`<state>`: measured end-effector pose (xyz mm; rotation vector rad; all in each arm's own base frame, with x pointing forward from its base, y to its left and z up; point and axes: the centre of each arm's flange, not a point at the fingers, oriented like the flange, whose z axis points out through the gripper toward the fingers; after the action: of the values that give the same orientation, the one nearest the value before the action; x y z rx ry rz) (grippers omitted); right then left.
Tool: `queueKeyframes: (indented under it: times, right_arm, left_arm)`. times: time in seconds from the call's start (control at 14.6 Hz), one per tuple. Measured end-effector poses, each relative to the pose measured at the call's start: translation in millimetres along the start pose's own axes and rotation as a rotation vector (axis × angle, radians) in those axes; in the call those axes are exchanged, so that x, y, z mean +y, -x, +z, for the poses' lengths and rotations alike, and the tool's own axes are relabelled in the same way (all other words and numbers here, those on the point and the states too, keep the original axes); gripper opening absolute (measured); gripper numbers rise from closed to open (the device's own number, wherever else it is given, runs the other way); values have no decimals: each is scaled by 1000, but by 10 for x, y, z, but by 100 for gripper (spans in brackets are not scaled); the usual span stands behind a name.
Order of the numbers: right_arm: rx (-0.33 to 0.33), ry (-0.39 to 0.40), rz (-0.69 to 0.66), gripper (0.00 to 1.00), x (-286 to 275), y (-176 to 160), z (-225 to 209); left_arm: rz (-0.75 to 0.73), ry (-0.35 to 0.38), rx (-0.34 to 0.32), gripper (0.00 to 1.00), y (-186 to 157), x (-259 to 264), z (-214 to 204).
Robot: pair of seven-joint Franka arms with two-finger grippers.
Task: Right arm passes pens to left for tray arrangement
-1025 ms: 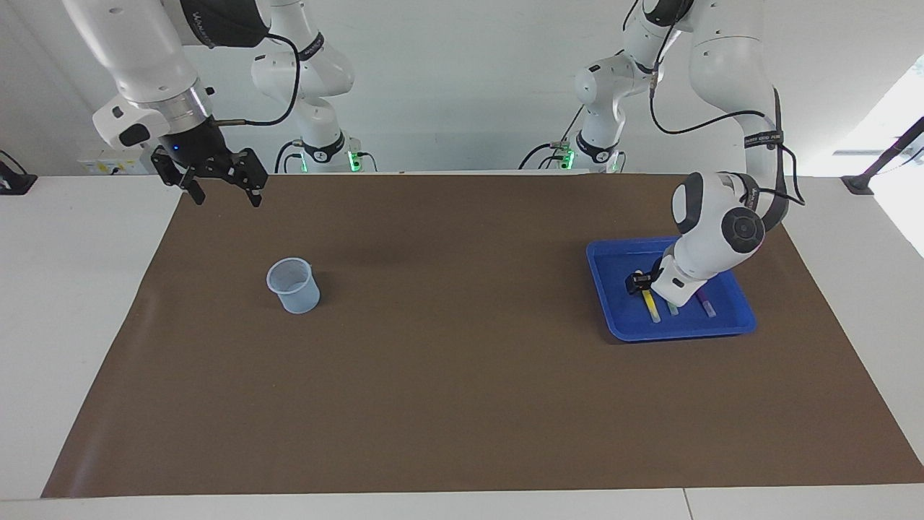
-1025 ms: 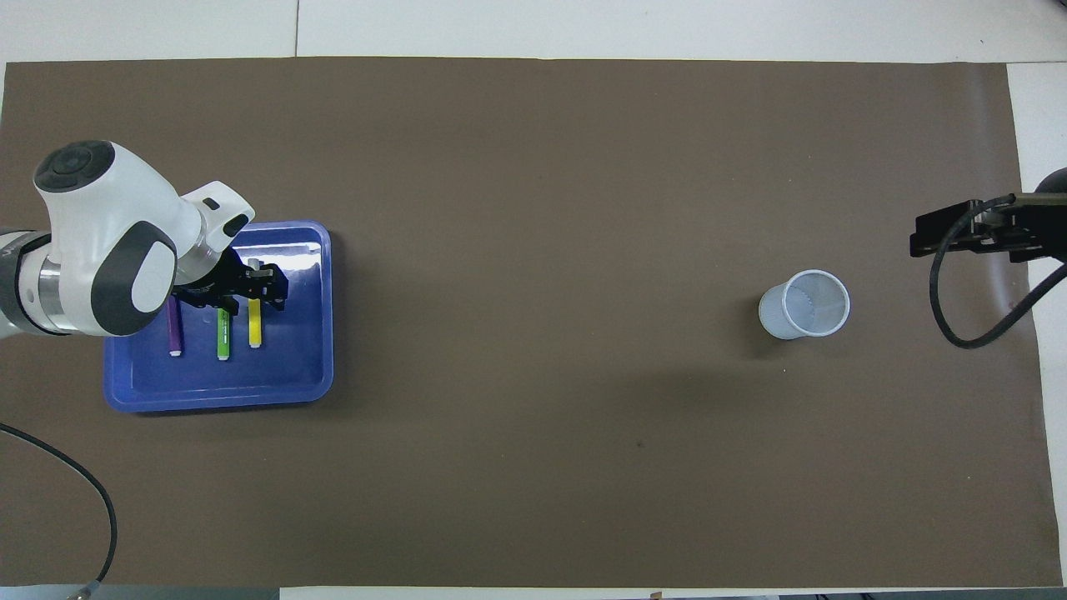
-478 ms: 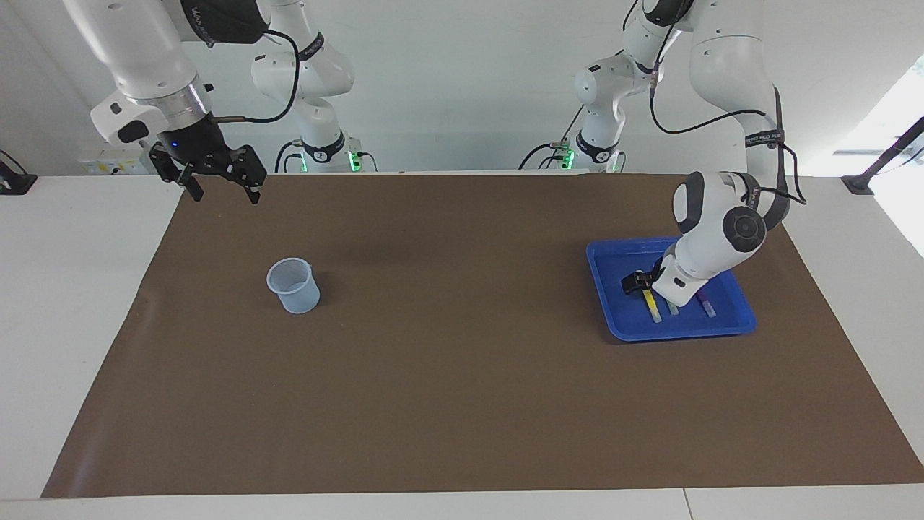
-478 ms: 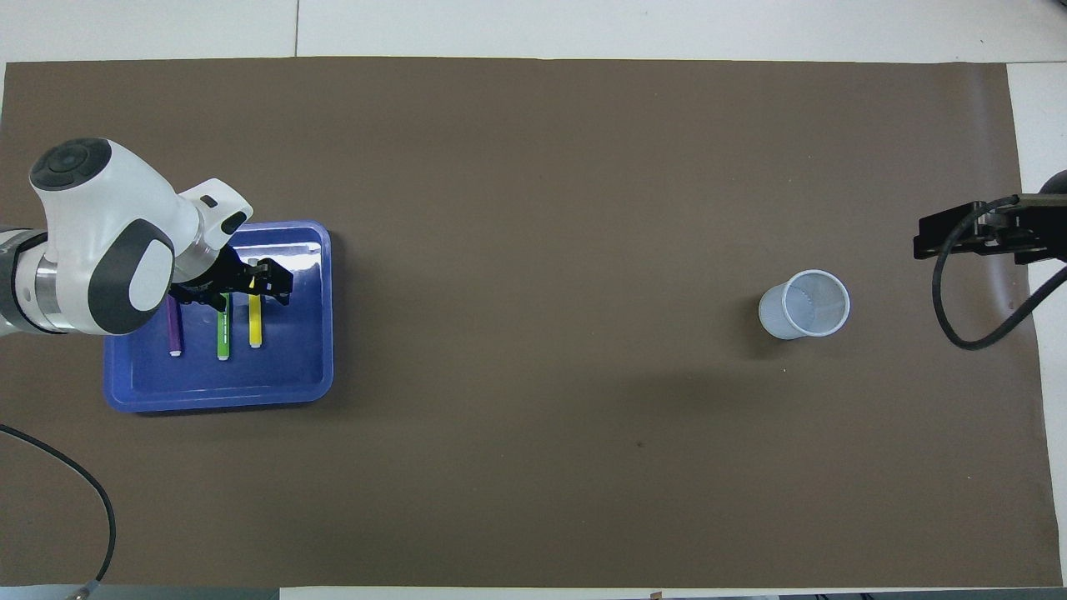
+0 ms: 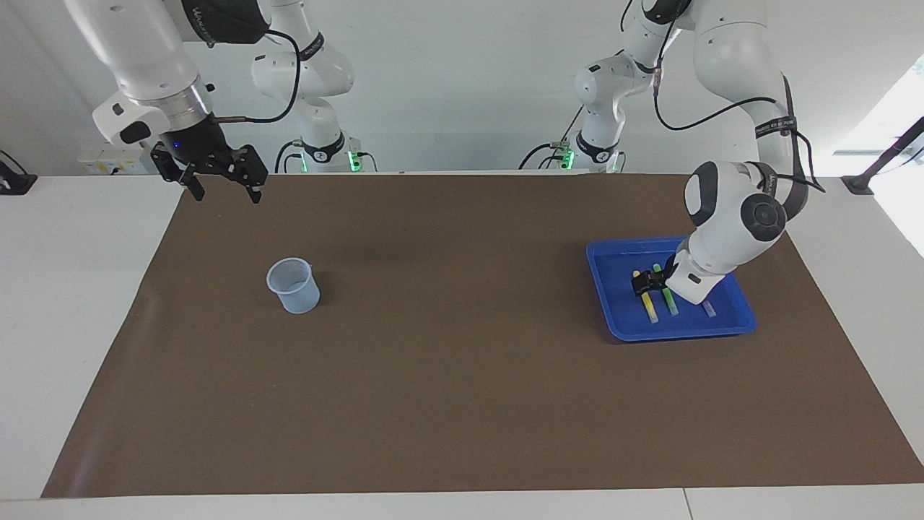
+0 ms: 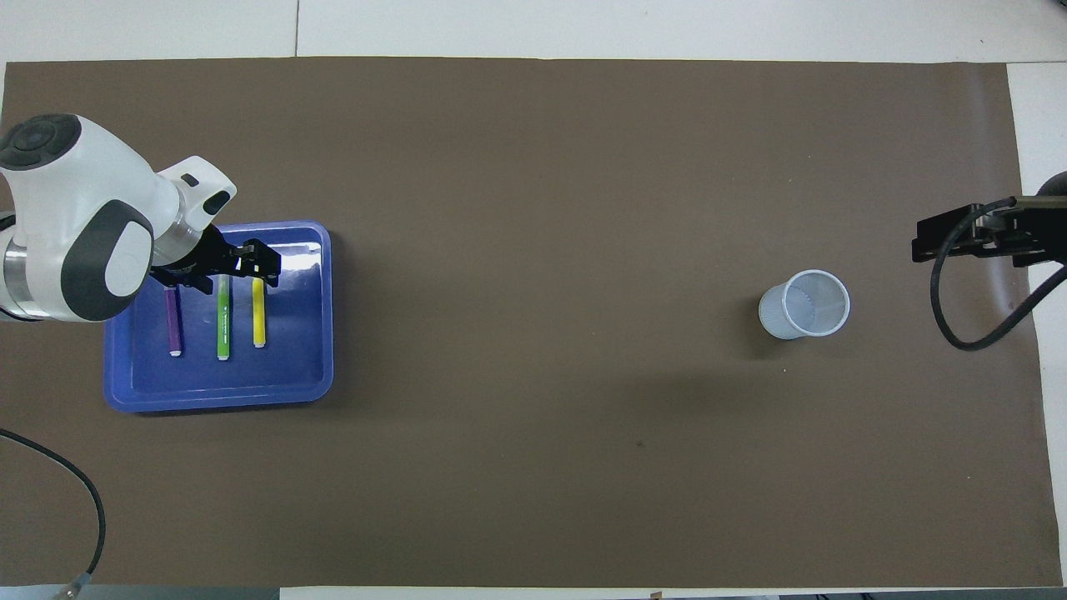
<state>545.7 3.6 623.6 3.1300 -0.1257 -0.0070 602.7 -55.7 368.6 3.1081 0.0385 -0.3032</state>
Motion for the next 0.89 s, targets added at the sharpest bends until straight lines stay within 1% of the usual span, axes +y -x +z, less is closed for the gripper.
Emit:
queueKeyframes:
  times: [0.21, 0.48, 0.75, 0.89]
  right_arm:
    - [-1, 0, 0, 100, 2, -3, 5]
    - [-2, 0, 1, 100, 2, -4, 10]
    - [-5, 0, 0, 100, 0, -1, 14]
    - [-6, 0, 0, 100, 0, 0, 14]
  left_arm:
    - [2, -5, 34, 100, 15, 53, -254]
    - [-10, -12, 62, 100, 61, 99, -403]
    - [-16, -13, 65, 100, 79, 151, -427]
    - [-14, -19, 50, 100, 119, 239, -440]
